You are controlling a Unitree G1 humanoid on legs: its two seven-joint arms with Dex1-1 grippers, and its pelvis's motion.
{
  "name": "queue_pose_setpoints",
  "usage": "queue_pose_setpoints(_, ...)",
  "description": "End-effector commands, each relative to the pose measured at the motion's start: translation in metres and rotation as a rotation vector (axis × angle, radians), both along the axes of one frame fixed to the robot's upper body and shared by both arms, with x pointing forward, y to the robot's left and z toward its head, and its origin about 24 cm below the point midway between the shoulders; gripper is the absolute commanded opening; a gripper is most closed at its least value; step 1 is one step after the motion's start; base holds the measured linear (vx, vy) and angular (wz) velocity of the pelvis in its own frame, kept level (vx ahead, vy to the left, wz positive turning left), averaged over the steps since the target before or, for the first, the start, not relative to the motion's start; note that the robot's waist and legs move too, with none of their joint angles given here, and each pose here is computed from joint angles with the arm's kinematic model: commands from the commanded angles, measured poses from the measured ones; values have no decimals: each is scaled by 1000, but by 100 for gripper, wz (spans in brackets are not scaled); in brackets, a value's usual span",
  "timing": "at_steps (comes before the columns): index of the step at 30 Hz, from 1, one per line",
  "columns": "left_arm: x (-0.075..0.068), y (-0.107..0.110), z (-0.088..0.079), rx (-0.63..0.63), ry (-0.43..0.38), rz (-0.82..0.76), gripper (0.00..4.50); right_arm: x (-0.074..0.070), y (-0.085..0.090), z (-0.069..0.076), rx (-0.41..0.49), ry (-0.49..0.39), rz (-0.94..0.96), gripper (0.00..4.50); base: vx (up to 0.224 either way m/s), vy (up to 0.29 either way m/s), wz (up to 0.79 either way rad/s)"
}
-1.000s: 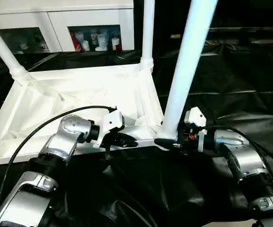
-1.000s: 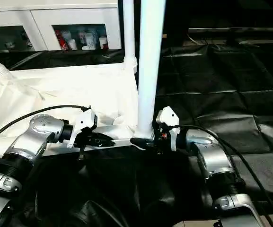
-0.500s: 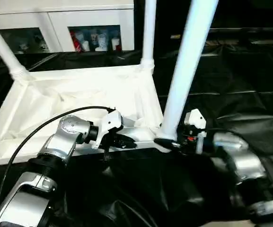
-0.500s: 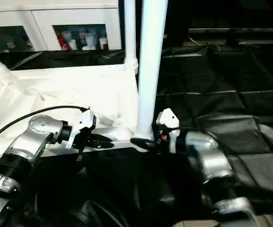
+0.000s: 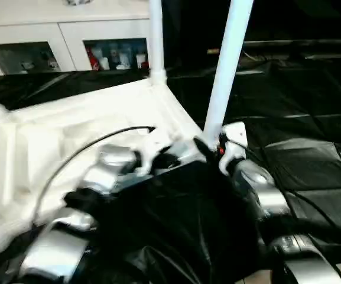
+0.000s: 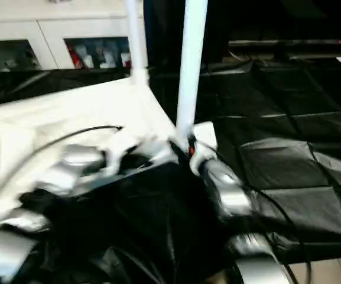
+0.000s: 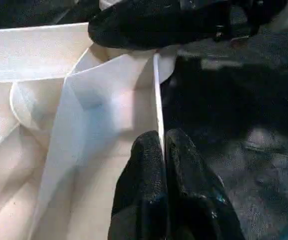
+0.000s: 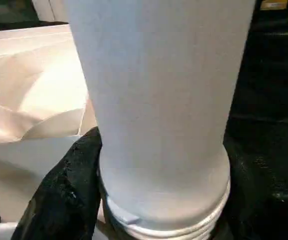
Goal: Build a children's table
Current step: Rotate leg to tighten
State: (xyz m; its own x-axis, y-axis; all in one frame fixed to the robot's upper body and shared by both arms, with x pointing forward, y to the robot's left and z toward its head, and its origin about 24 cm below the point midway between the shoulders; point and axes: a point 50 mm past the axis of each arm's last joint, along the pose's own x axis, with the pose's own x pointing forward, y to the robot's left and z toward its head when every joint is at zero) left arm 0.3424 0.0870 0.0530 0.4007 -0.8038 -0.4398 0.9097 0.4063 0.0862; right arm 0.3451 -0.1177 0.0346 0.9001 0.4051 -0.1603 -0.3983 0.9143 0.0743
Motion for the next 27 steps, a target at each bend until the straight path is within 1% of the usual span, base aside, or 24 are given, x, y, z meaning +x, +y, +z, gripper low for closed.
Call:
queue_pose_setpoints(1,-8,-34,3,-92,-3,-90,0,-18,38,-25,31,119,159,312,0,0,0)
queue_pose_setpoints(2,-9,-32,3,-94,-8,-105,0,-17,36,-21,37,97,178,347,0,0,0)
queue_pose_setpoints(3,-11,-23,4,-98,-8,-154,0,-15,27,-11,36,45,252,349,0,0,0)
queue_pose_setpoints(7,-14,-13,3,-83,-3,-188,0,-16,19,-6,31,28,323,352,0,0,0)
queue_pose_setpoints(8,-15,-8,3,-75,-1,-200,0,-16,15,-5,24,23,359,352,0,0,0)
queue_pose_setpoints(9,-17,2,3,-72,9,-226,0,-18,5,0,12,17,439,352,0,0,0)
queue_pose_setpoints(10,-17,2,3,-72,9,-226,0,-18,5,0,12,17,439,352,0,0,0)
queue_pose_setpoints(12,-19,12,5,-75,23,-258,0,-21,-5,6,1,12,516,352,0,0,0)
queue_pose_setpoints(15,-21,21,7,-78,38,-288,0,-25,-16,12,-17,12,594,352,0,0,0)
queue_pose_setpoints(16,-21,21,7,-78,39,-289,0,-25,-17,12,-18,13,598,352,0,0,0)
queue_pose_setpoints(17,-23,26,8,-77,56,-312,0,-30,-25,15,-42,24,671,352,0,0,0)
queue_pose_setpoints(19,-24,30,9,-71,60,-329,0,-34,-32,16,-58,47,724,352,0,0,0)
queue_pose_setpoints(20,-24,32,10,-74,68,-337,0,-37,-37,18,-82,63,760,352,0,0,0)
queue_pose_setpoints(24,-24,33,11,-76,66,-337,0,-38,-44,19,-107,79,780,352,0,0,0)
queue_pose_setpoints(25,-24,32,10,-76,65,-334,0,-38,-45,20,-105,80,780,336,0,0,0)
queue_pose_setpoints(26,-24,32,10,-78,65,-335,0,-37,-45,20,-102,81,777,336,0,0,0)
queue_pose_setpoints(27,-25,32,10,-80,67,-336,0,-37,-45,21,-96,83,777,326,0,0,0)
